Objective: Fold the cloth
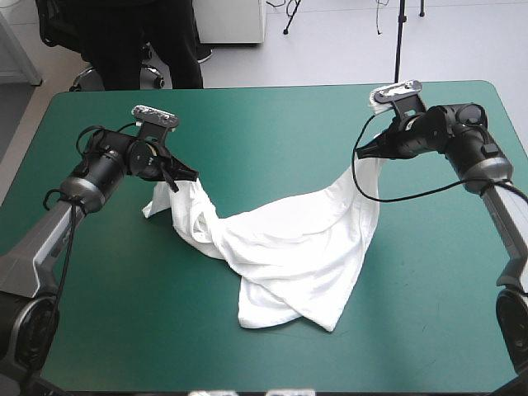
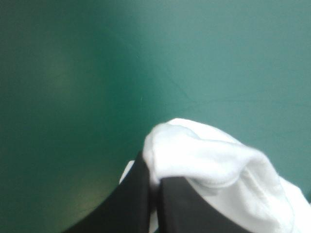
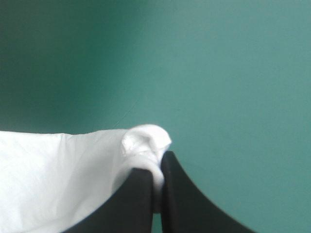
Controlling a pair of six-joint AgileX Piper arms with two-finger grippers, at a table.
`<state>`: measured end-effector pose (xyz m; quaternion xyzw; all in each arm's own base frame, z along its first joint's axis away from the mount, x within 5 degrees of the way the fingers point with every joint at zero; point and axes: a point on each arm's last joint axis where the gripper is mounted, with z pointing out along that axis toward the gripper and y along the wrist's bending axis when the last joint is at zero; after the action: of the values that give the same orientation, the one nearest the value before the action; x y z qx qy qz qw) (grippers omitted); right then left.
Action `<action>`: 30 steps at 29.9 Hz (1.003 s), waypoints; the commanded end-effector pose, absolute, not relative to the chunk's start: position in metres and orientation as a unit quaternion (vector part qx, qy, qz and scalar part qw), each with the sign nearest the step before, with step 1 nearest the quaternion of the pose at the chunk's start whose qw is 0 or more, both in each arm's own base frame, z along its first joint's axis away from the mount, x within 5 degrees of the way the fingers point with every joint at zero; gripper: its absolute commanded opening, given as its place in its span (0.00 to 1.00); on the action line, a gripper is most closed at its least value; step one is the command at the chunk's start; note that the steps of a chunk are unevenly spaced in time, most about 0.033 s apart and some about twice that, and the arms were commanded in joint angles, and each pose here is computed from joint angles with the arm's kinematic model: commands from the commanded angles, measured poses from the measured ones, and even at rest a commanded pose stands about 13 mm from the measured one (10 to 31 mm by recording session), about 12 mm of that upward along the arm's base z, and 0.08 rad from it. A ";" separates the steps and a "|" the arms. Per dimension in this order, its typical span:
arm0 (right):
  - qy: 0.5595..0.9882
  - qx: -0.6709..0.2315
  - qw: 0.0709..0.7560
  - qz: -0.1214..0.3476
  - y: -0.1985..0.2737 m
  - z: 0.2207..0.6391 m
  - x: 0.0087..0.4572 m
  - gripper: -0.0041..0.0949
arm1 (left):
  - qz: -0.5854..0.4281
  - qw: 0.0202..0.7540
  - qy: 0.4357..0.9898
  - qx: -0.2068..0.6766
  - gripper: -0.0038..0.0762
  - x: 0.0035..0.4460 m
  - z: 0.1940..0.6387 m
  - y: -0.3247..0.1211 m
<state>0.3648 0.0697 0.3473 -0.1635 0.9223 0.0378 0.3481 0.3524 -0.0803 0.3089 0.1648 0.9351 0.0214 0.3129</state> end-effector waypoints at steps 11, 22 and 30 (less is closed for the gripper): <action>0.905 -0.164 0.391 0.025 0.067 0.361 0.370 0.53 | 0.023 0.366 0.915 0.169 0.49 0.361 0.321 -0.082; 0.901 -0.169 0.398 0.032 0.062 0.418 0.335 0.70 | 0.077 0.327 0.925 0.178 0.71 0.325 0.362 -0.065; 0.889 -0.178 0.418 0.049 0.053 0.462 0.261 0.70 | 0.087 0.339 0.920 0.179 0.71 0.268 0.409 -0.049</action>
<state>0.2946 0.0579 0.4300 -0.1750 0.9134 0.0401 0.3652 0.2898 -0.0553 0.3756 0.1840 0.9367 0.0811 0.2866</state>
